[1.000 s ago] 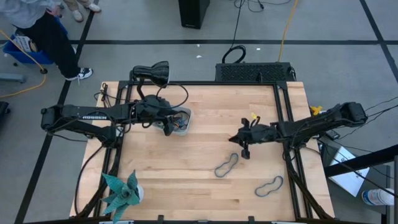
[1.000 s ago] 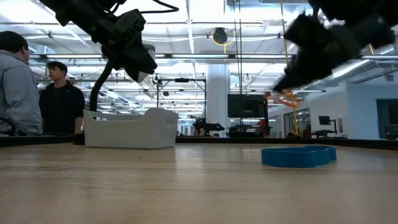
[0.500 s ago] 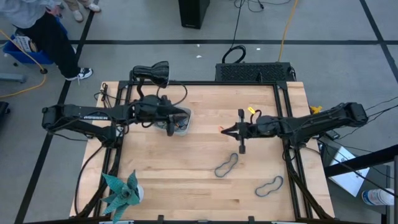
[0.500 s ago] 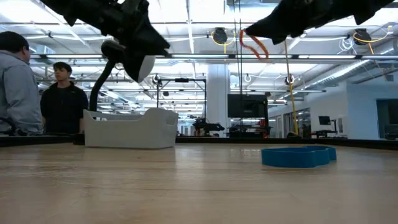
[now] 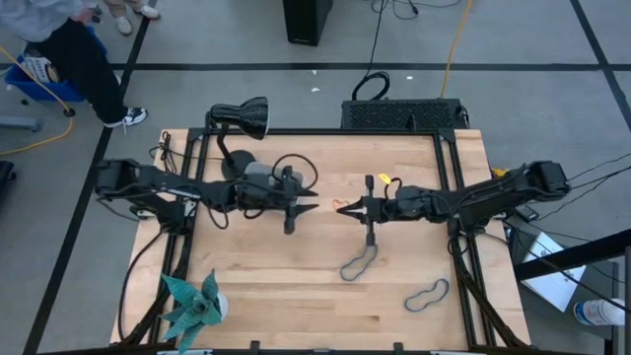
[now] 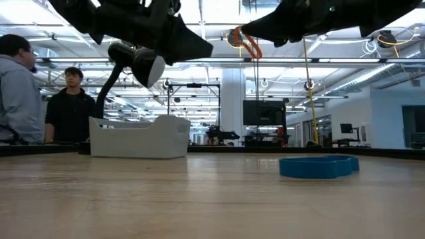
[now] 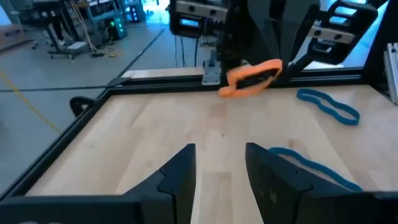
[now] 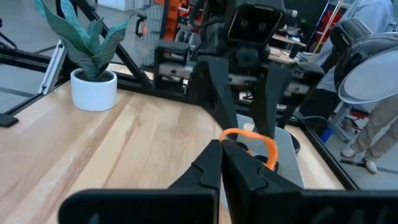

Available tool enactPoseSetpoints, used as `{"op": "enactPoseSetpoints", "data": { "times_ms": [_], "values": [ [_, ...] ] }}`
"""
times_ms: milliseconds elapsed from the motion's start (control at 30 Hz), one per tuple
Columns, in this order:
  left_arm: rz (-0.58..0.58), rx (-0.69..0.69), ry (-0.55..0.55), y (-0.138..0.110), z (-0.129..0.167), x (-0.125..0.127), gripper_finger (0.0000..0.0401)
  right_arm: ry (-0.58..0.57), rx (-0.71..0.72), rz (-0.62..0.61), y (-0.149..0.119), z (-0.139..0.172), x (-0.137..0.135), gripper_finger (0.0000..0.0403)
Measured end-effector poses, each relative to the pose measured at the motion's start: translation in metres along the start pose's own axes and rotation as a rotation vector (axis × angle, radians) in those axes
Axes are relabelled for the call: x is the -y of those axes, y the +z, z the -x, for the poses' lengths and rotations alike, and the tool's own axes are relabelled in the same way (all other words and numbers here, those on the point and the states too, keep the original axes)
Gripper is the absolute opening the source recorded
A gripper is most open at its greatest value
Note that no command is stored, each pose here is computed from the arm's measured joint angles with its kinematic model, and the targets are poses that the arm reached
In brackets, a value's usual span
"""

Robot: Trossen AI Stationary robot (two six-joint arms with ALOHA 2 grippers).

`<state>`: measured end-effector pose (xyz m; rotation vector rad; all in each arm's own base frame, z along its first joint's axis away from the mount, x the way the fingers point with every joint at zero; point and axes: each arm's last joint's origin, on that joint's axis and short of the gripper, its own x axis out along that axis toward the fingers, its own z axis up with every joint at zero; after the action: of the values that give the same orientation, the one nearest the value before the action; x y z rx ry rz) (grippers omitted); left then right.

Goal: Pick and place rubber bands into bin
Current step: Put the orange rubber band into the gray bin

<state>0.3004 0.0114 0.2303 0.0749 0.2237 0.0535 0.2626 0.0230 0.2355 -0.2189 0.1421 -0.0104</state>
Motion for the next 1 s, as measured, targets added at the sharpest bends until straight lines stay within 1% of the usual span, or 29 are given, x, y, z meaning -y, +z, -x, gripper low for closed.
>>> {"op": "enactPoseSetpoints", "data": {
  "times_ms": [200,300,367,600,733,900,1000],
  "values": [
    [0.008,0.065,-0.007,-0.01,-0.018,0.005,0.0147,0.0,0.001,0.004,-0.008,-0.011,-0.003,0.0],
    [0.013,0.069,-0.009,-0.014,-0.023,0.006,0.0147,-0.001,-0.003,0.004,-0.012,-0.014,-0.004,0.0],
    [0.038,0.067,-0.01,-0.017,-0.025,0.006,0.0147,-0.002,-0.009,0.005,-0.014,-0.016,-0.004,0.0],
    [0.09,0.079,-0.049,-0.016,-0.025,0.009,0.0147,-0.02,0.005,0.0,-0.017,-0.021,-0.001,0.0],
    [0.082,0.084,-0.052,-0.016,-0.025,0.011,0.0147,-0.026,0.011,-0.002,-0.017,-0.021,0.001,0.0],
    [0.081,0.086,-0.044,-0.015,-0.025,0.011,0.0147,0.025,0.06,-0.016,-0.014,-0.021,0.004,0.0],
    [0.082,0.099,-0.04,-0.014,-0.025,0.011,0.0147,0.021,0.057,-0.017,-0.014,-0.021,0.005,0.0]
  ]
}}
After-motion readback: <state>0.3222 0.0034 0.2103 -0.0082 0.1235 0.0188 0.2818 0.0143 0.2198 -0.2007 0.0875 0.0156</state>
